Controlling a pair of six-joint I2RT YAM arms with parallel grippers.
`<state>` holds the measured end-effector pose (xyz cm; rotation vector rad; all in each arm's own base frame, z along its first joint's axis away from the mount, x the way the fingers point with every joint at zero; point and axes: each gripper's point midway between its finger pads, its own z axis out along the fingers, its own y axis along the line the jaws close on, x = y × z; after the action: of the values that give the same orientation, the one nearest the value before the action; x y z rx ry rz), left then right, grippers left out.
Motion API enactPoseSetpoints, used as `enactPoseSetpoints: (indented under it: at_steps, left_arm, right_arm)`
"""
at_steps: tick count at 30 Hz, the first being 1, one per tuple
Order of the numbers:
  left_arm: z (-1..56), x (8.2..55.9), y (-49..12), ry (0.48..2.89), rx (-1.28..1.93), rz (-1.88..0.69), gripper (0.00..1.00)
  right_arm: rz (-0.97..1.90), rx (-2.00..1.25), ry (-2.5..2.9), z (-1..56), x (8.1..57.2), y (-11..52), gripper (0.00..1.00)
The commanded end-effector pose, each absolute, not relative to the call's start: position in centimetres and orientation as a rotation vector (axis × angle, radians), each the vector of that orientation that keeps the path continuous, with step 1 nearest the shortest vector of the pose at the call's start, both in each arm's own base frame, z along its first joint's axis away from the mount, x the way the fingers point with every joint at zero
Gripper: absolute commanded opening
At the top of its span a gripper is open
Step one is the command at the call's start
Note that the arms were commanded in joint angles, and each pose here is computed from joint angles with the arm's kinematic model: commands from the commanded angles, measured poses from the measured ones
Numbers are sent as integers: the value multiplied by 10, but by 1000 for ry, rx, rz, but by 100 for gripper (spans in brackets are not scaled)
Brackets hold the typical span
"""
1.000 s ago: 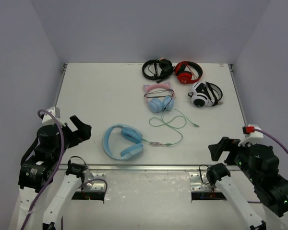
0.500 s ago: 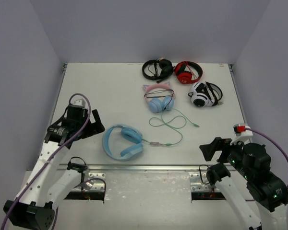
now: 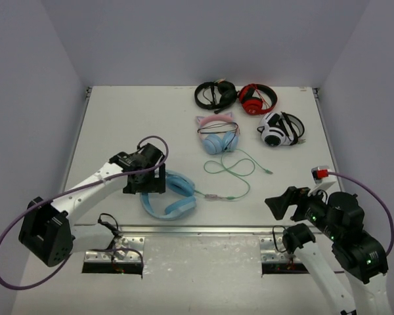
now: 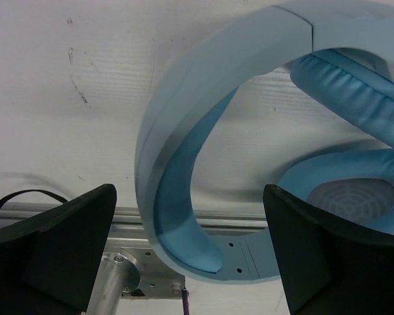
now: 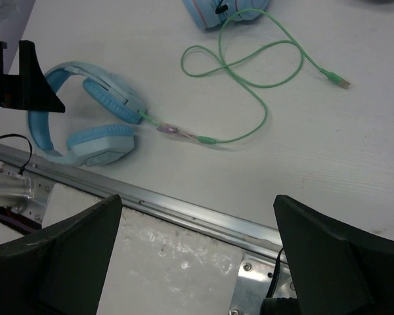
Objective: Wrap the headphones
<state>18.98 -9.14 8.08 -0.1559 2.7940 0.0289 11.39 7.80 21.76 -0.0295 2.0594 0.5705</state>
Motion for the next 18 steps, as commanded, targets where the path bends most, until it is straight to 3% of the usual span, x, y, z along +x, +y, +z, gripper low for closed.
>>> enactPoseSetpoints:
  at_steps: [1, 3, 4, 5, 10, 14, 16, 17, 18]
  left_arm:
    - [84, 195, -92, 2750, -182, 144, 92]
    - [83, 197, -92, 2749, -182, 153, 79]
    - [82, 197, -92, 2755, -175, 155, 66]
    - [80, 195, -91, 2764, -174, 168, 45]
    - [70, 193, -91, 2802, -164, 199, 44]
    - [65, 194, -96, 2822, -150, 182, 54]
    - [64, 196, -99, 2820, -148, 168, 46]
    - [66, 197, -99, 2811, -153, 158, 34]
    - [67, 199, -100, 2802, -156, 152, 16]
  right_arm:
    - [577, -60, 2000, 232, 111, 78, 99]
    - [563, -54, 1994, 234, 107, 73, 99]
    - [565, -55, 1982, 238, 105, 73, 99]
    - [566, -55, 1975, 240, 103, 72, 99]
    - [592, -54, 1955, 244, 96, 73, 99]
    - [614, -55, 1962, 240, 95, 76, 99]
    - [631, -54, 1963, 239, 95, 78, 99]
    - [637, -54, 1964, 239, 95, 79, 99]
    - [647, -55, 1962, 239, 94, 80, 99]
